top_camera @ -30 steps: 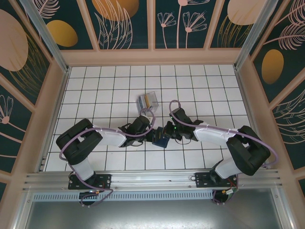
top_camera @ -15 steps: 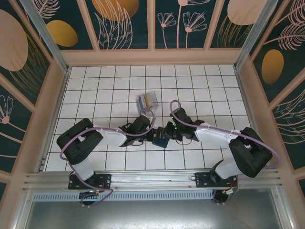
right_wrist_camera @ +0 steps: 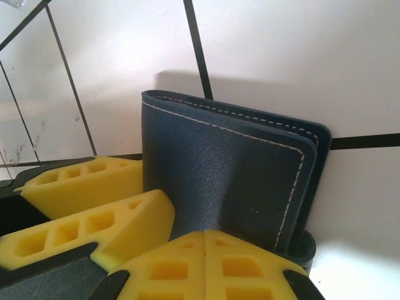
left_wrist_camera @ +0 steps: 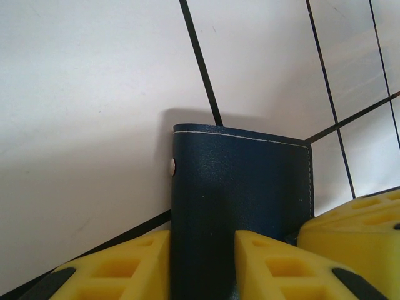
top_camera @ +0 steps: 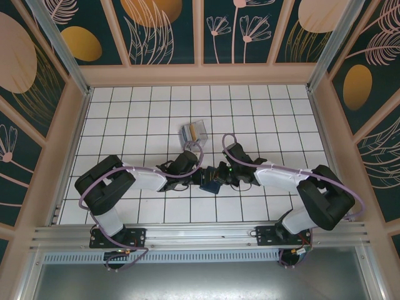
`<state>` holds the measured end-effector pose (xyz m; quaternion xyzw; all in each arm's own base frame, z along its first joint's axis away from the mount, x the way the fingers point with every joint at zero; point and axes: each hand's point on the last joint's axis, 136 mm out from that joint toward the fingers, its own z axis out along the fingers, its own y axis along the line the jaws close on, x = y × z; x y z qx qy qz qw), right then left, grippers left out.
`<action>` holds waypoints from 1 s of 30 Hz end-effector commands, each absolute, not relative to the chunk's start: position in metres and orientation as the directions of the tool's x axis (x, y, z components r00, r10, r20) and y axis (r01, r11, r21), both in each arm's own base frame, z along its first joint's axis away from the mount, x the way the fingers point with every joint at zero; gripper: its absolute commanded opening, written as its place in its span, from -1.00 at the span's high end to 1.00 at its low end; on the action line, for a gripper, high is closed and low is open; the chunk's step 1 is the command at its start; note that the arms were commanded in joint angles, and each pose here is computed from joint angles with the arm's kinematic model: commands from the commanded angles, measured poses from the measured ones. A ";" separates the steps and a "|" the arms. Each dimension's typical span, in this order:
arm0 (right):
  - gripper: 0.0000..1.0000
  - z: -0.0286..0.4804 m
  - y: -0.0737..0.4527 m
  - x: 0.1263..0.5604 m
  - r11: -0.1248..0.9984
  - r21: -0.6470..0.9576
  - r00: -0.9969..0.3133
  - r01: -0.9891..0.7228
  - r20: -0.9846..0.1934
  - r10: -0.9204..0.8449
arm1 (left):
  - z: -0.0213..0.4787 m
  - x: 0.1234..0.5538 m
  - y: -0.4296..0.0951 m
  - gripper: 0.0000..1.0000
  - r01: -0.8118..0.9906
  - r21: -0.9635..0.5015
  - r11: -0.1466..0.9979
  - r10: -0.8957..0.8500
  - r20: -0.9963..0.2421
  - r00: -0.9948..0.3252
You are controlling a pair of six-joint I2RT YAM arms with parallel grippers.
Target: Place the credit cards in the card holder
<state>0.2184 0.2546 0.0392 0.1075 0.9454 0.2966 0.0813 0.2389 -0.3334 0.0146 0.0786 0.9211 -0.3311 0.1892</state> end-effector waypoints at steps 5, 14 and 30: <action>1.00 0.025 0.253 0.211 0.822 0.549 -0.973 0.147 -0.070 0.221 | -0.069 0.174 -0.283 0.33 0.146 -0.421 0.895 0.113 -0.102 -0.988; 1.00 0.035 0.265 0.215 0.790 0.598 -0.973 0.132 -0.076 0.220 | -0.069 0.174 -0.282 0.34 0.142 -0.418 0.897 0.107 -0.105 -0.989; 1.00 0.004 0.258 0.188 0.855 0.502 -0.972 0.126 -0.109 0.207 | -0.073 0.174 -0.280 0.36 0.127 -0.406 0.905 0.097 -0.093 -0.991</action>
